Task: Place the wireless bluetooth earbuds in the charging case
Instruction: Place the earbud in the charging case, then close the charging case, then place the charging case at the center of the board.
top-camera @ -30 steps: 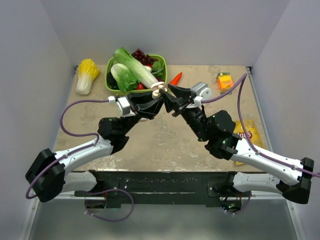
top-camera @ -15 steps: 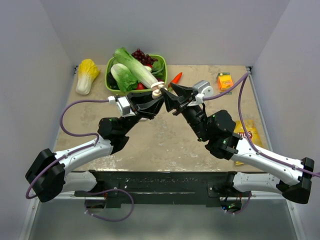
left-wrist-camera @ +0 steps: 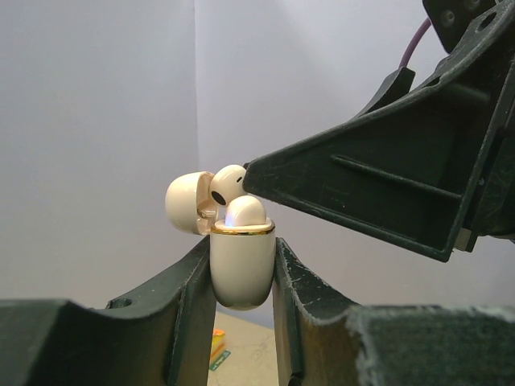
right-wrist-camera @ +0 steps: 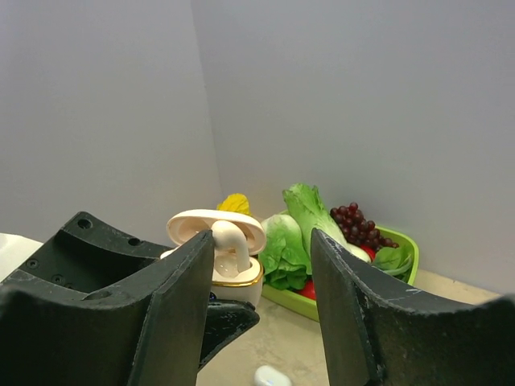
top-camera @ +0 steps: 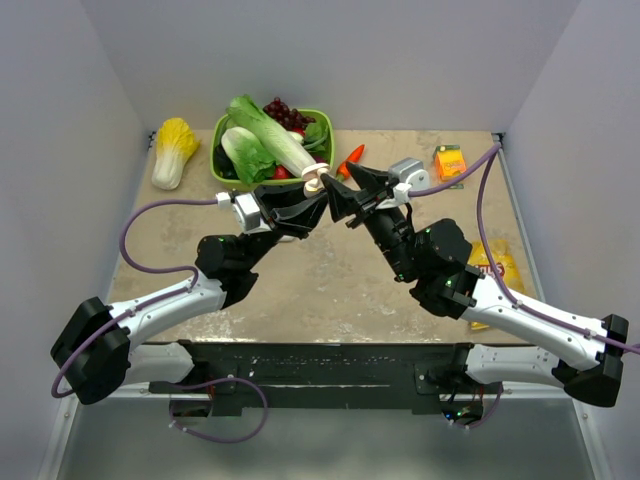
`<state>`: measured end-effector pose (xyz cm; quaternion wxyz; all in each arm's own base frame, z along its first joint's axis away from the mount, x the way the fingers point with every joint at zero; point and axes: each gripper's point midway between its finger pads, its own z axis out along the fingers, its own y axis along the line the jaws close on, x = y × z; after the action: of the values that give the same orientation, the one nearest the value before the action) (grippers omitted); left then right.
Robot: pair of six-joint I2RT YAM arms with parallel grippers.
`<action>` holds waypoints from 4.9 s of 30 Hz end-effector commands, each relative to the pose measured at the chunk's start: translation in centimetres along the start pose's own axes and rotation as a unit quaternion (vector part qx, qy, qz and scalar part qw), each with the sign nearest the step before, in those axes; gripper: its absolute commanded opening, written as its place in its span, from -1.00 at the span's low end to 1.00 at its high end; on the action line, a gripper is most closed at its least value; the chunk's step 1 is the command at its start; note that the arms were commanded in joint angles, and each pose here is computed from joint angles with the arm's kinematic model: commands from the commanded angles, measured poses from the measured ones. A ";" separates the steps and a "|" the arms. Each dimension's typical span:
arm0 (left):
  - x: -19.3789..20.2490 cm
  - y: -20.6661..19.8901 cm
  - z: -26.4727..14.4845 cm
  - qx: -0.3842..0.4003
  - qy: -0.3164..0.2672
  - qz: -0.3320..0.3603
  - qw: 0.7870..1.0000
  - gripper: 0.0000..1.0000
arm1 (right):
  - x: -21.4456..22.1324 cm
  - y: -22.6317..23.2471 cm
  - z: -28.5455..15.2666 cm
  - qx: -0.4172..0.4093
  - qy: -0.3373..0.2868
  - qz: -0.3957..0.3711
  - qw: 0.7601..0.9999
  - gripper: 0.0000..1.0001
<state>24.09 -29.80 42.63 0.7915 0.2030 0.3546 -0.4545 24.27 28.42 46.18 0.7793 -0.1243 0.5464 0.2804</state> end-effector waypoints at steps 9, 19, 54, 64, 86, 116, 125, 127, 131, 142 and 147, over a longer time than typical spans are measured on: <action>-6.1 -0.5 0.6 0.010 -0.105 0.032 0.994 -1.00 | -2.4 -1.1 0.0 0.029 -0.019 0.020 0.999 0.14; -5.8 -0.3 0.6 0.007 -0.100 0.036 0.994 -1.00 | -3.2 -1.1 -0.6 0.021 -0.031 0.031 0.999 0.22; -2.4 -8.4 -5.3 0.244 -0.005 -0.056 0.968 -1.00 | 2.1 -3.3 -2.6 0.054 0.179 0.018 0.982 0.22; -2.0 -8.0 -4.6 0.235 0.001 -0.048 0.971 -1.00 | 4.2 -1.4 -3.3 0.005 0.216 0.026 0.976 0.20; -2.2 -5.5 -3.4 0.166 -0.003 -0.013 0.986 -1.00 | 5.3 0.8 -4.8 -0.067 0.236 0.039 0.969 0.12; 0.3 -9.2 -5.7 0.299 0.071 0.008 0.951 -1.00 | 3.9 1.6 -4.8 -0.079 0.279 0.056 0.955 -0.52; 0.2 -7.8 -4.5 0.259 0.063 0.020 0.964 -1.00 | 4.1 2.3 -5.8 -0.107 0.289 0.064 0.949 -0.58; 0.1 -7.5 -4.2 0.250 0.061 0.022 0.966 -1.00 | 4.1 2.3 -6.1 -0.108 0.290 0.065 0.949 -0.58; 0.1 -7.1 -3.8 0.238 0.062 0.020 0.969 -1.00 | 3.9 1.8 -6.3 -0.097 0.286 0.064 0.951 -0.55; 9.8 2.4 -6.9 -0.101 0.180 -0.146 0.968 -1.00 | 3.5 -9.7 -9.4 0.172 0.124 0.074 0.974 -0.03; 18.5 5.4 -8.7 -0.216 0.288 -0.211 0.909 -1.00 | 9.7 -8.9 -10.0 0.160 0.211 0.029 0.964 0.09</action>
<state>26.99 -31.73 28.20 0.6238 0.1833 0.5848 -0.4850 22.64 18.08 35.52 0.6612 -0.0406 0.7183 0.2124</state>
